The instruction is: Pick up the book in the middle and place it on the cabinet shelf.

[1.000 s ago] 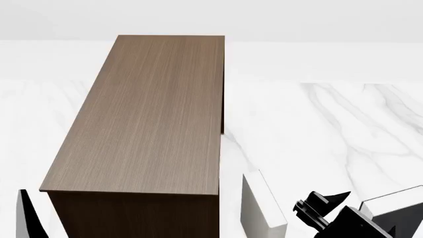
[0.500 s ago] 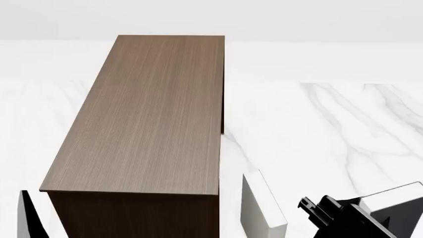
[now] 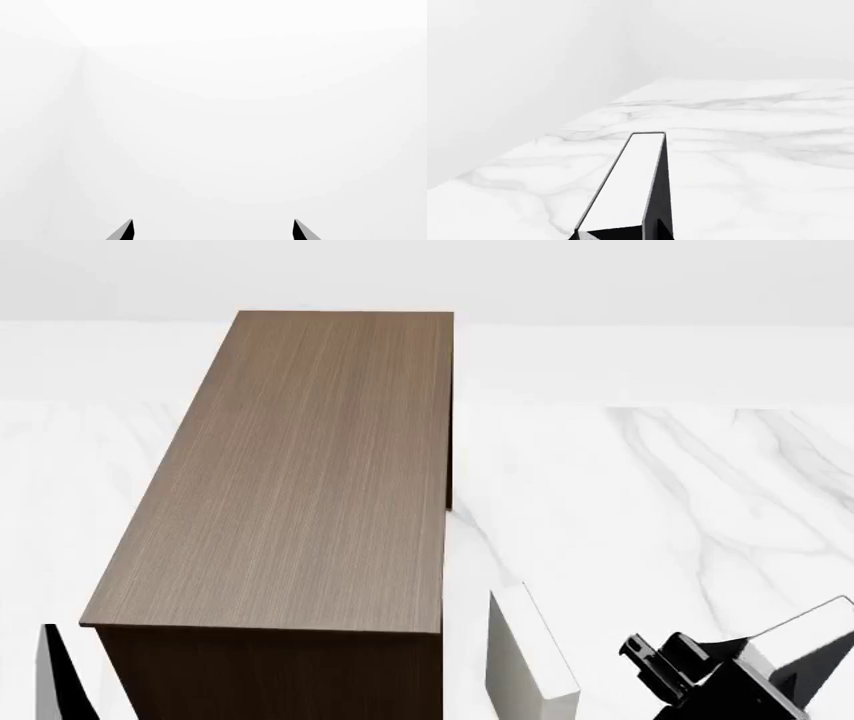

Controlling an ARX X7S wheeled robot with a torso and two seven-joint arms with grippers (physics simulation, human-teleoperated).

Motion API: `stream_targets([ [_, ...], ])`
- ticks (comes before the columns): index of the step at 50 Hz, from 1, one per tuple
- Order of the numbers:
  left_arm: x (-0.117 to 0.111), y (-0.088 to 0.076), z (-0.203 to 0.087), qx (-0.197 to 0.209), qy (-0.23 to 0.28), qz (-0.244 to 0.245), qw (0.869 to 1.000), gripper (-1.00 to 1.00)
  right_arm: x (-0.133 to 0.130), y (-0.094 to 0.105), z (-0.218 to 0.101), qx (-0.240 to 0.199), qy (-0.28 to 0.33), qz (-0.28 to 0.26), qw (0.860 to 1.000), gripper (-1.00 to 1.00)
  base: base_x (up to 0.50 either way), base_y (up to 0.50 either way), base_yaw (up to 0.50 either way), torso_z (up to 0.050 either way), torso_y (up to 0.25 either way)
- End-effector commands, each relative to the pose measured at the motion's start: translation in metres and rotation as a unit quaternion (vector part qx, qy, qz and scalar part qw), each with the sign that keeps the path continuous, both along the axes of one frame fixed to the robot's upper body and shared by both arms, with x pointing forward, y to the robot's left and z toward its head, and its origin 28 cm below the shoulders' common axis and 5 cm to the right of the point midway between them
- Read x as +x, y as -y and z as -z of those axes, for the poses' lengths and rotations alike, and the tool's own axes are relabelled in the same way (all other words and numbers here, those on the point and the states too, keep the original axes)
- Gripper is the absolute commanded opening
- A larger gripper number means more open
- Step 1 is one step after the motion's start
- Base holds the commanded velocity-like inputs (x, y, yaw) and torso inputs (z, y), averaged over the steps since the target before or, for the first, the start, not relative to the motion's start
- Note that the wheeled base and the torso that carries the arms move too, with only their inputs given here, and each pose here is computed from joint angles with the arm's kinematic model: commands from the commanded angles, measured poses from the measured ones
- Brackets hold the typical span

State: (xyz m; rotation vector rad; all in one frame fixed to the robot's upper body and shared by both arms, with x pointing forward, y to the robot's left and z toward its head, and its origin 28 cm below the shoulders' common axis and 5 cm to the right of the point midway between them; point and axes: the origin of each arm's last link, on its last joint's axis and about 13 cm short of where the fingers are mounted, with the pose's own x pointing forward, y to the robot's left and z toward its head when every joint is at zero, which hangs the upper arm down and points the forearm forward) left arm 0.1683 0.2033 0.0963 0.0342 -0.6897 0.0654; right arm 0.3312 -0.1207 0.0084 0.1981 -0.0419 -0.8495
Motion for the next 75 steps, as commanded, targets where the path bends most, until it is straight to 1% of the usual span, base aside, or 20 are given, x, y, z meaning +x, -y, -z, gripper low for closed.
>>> stream_targets([
  [1,0.001,-0.001,-0.002,0.006,0.012,-0.004,1.0,1.0,0.002,-0.006,-0.033,-0.036,0.056,-0.045,0.997,-1.0,0.0,0.0,0.0,0.0,0.0],
  [4,0.001,-0.001,-0.002,0.005,0.012,-0.005,1.0,1.0,0.002,-0.004,-0.04,-0.036,0.064,-0.045,0.996,-1.0,0.0,0.0,0.0,0.0,0.0],
  [10,0.002,-0.001,-0.003,0.005,0.012,-0.005,1.0,1.0,0.002,-0.001,-0.083,-0.044,0.125,-0.054,0.99,-1.0,0.0,0.0,0.0,0.0,0.002],
  [34,0.002,-0.002,-0.004,0.004,0.013,-0.008,1.0,1.0,0.0,0.001,-0.154,-0.094,0.206,-0.093,0.97,-1.0,0.0,0.0,0.0,0.0,0.002],
  [39,0.002,-0.001,-0.003,0.005,0.013,-0.006,1.0,1.0,0.0,-0.004,-0.17,-0.1,0.209,-0.141,0.963,-1.0,0.0,0.0,0.0,0.0,0.0],
  [47,0.001,-0.001,-0.004,0.005,0.014,-0.006,1.0,1.0,-0.002,-0.011,-0.187,-0.128,0.217,-0.185,0.95,-1.0,0.0,0.0,0.0,0.0,0.003],
  [49,0.001,-0.001,-0.003,0.005,0.013,-0.006,1.0,1.0,-0.004,-0.013,-0.19,-0.12,0.221,-0.202,0.947,-1.0,0.0,0.0,0.0,0.0,0.0],
  [50,0.001,-0.001,-0.003,0.006,0.013,-0.005,1.0,1.0,-0.005,-0.016,-0.191,-0.096,0.218,-0.217,0.947,-1.0,0.0,0.0,0.0,0.0,0.0],
  [52,0.001,-0.001,-0.003,0.006,0.013,-0.005,1.0,1.0,-0.006,-0.018,-0.192,-0.093,0.228,-0.23,0.942,-1.0,0.0,0.0,0.0,0.0,0.0],
  [54,0.001,-0.001,-0.003,0.006,0.013,-0.005,1.0,1.0,-0.01,-0.022,-0.198,-0.066,0.253,-0.255,0.931,-1.0,0.0,0.0,0.0,0.0,0.0],
  [56,0.001,-0.001,-0.003,0.006,0.013,-0.005,1.0,1.0,-0.011,-0.023,-0.2,-0.054,0.256,-0.26,0.929,-1.0,0.0,0.0,0.0,0.0,0.005],
  [57,0.001,-0.001,-0.003,0.006,0.013,-0.005,1.0,1.0,-0.011,-0.024,-0.204,-0.031,0.258,-0.263,0.929,-1.0,0.0,0.0,0.0,0.0,0.0],
  [60,0.001,-0.001,-0.003,0.006,0.013,-0.004,1.0,1.0,-0.011,-0.025,-0.207,-0.018,0.261,-0.272,0.926,-1.0,0.0,0.0,0.0,0.0,0.0],
  [63,0.001,-0.001,-0.003,0.006,0.012,-0.004,1.0,1.0,-0.013,-0.029,-0.213,0.007,0.271,-0.298,0.915,-1.0,0.0,0.0,0.0,0.0,0.003],
  [66,0.0,-0.001,-0.003,0.007,0.013,-0.004,1.0,1.0,-0.016,-0.033,-0.219,0.054,0.28,-0.324,0.902,-1.0,0.0,0.0,0.0,0.0,0.0],
  [68,0.0,-0.001,-0.003,0.007,0.013,-0.004,1.0,1.0,-0.018,-0.035,-0.224,0.067,0.293,-0.334,0.893,-1.0,0.0,0.0,0.0,0.0,0.0],
  [69,0.0,-0.001,-0.003,0.007,0.013,-0.004,1.0,1.0,-0.018,-0.035,-0.225,0.07,0.293,-0.334,0.893,-1.0,0.0,0.0,0.0,0.0,0.011],
  [72,0.0,-0.001,-0.002,0.007,0.013,-0.004,1.0,1.0,-0.018,-0.037,-0.227,0.127,0.284,-0.35,0.883,-1.0,0.0,0.0,0.0,0.0,0.0],
  [73,0.0,-0.001,-0.002,0.007,0.013,-0.004,1.0,1.0,-0.018,-0.037,-0.226,0.17,0.273,-0.361,0.875,-1.0,0.0,0.0,0.0,0.0,0.0],
  [75,0.0,-0.001,-0.002,0.007,0.012,-0.003,1.0,1.0,-0.018,-0.039,-0.226,0.173,0.271,-0.368,0.872,-1.0,0.0,0.0,0.0,0.0,0.0],
])
